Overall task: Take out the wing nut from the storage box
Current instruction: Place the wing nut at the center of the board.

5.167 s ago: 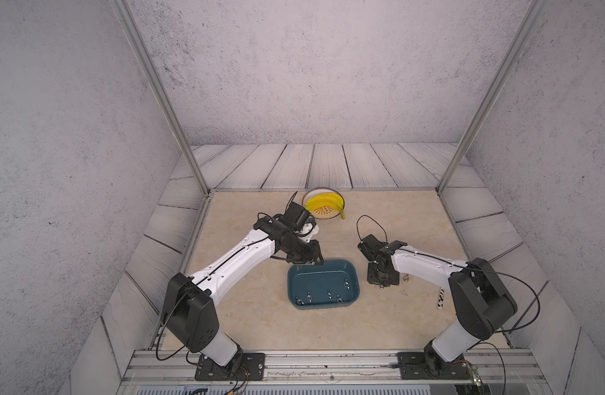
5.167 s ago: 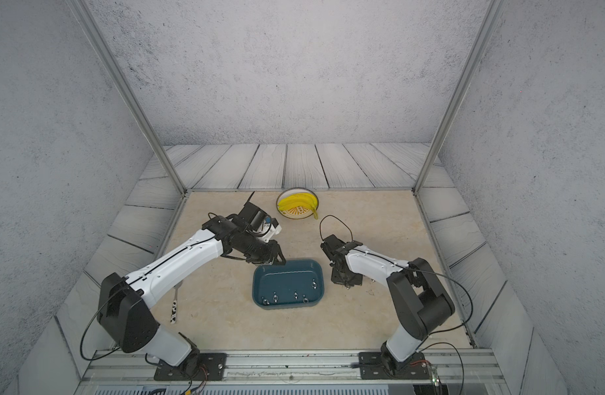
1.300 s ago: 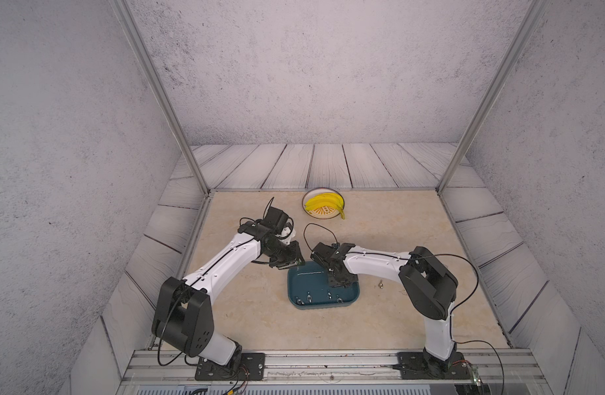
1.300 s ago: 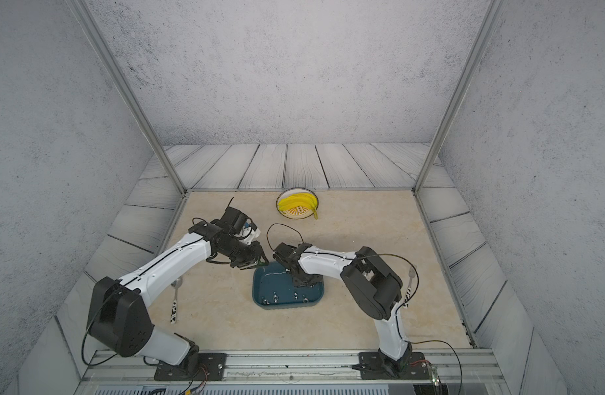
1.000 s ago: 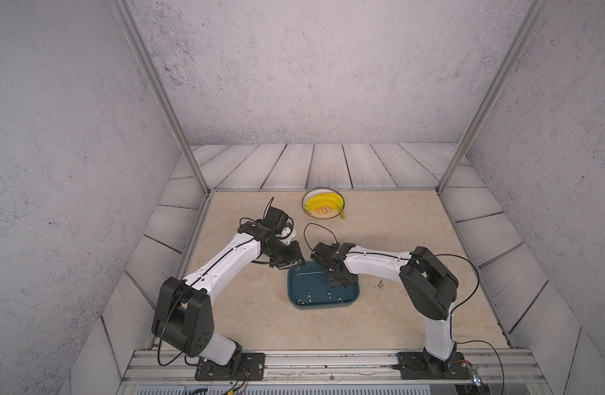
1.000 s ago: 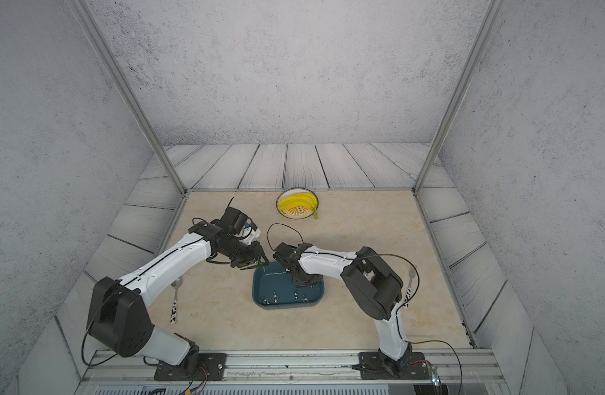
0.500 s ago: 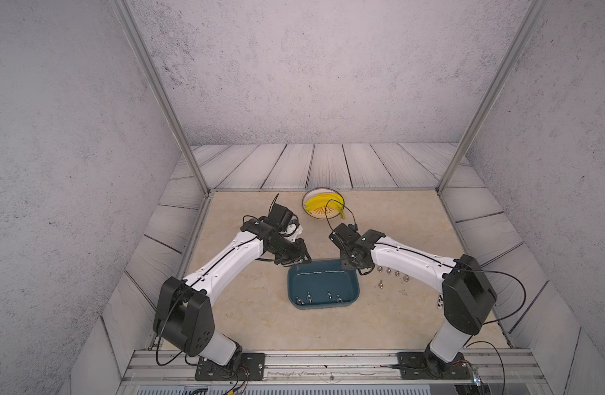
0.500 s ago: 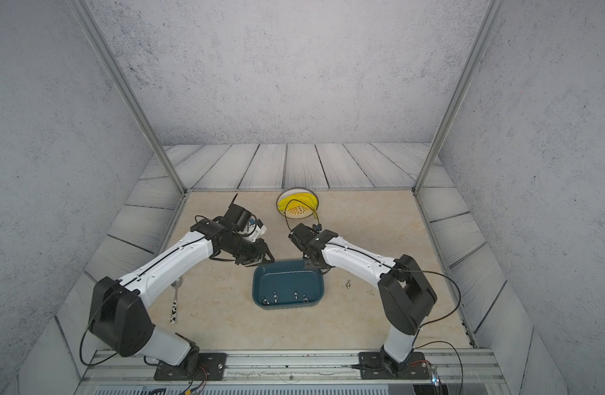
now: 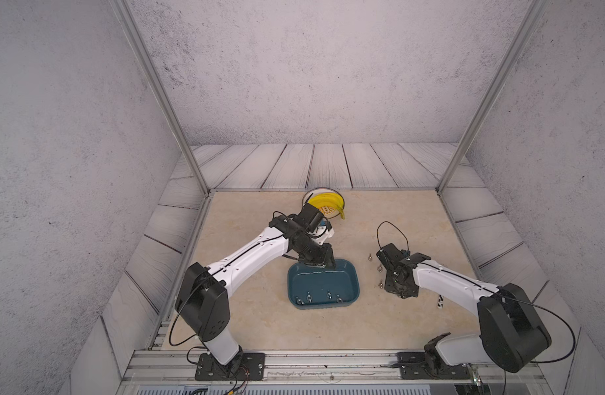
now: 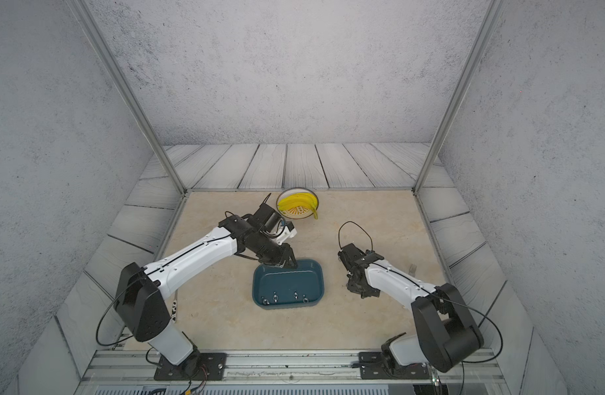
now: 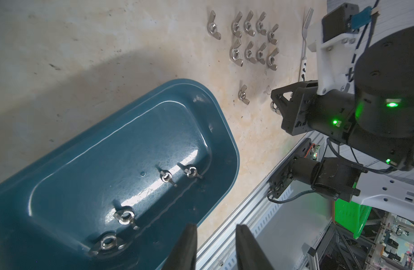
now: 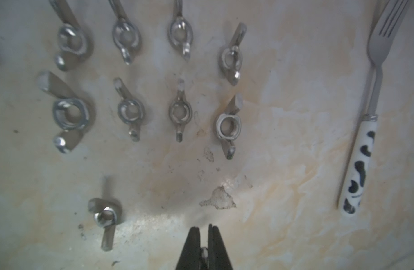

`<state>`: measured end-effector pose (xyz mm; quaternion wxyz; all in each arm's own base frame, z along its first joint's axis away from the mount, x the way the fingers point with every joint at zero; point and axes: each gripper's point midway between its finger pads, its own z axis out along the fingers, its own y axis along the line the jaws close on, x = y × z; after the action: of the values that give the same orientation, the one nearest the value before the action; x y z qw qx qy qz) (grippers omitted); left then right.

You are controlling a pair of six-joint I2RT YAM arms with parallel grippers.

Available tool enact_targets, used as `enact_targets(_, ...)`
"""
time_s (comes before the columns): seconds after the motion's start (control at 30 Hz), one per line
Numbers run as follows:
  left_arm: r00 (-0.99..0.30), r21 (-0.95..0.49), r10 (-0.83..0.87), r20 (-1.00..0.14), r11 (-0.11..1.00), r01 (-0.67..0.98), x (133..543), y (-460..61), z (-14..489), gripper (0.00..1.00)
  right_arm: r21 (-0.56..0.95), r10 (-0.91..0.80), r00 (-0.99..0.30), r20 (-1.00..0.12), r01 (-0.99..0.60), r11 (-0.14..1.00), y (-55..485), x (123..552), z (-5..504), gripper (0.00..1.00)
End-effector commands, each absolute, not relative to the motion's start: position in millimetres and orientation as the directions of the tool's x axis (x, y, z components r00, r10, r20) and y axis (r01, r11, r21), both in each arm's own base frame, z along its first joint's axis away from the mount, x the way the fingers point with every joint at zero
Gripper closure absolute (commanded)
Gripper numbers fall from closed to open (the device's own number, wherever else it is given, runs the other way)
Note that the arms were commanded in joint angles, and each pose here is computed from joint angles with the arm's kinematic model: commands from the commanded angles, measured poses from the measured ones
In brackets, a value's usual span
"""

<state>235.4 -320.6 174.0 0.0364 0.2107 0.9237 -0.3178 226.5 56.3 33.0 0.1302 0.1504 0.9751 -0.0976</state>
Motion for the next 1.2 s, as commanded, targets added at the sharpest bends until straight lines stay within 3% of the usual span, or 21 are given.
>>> enact_targets(0.0,-0.898,-0.573,0.395,-0.194,0.697,0.431,231,-324,176,0.65,-0.06,0.308,-0.893,-0.33,0.345,0.937,66,241,33,1.0)
enact_targets(0.7,-0.901,-0.544,0.383,-0.205,0.721,0.43,229,-313,177,0.65,-0.054,0.258,-0.921,-0.291,0.285,0.957,83,264,15,1.0)
enact_targets(0.93,-0.901,-0.542,0.387,-0.197,0.723,0.429,229,-312,175,0.65,-0.057,0.261,-0.922,-0.288,0.288,0.956,80,258,18,0.84)
enact_targets(1.17,-0.905,-0.538,0.378,-0.194,0.731,0.421,232,-308,175,0.65,-0.031,0.265,-0.91,-0.319,0.289,0.957,79,257,34,0.8)
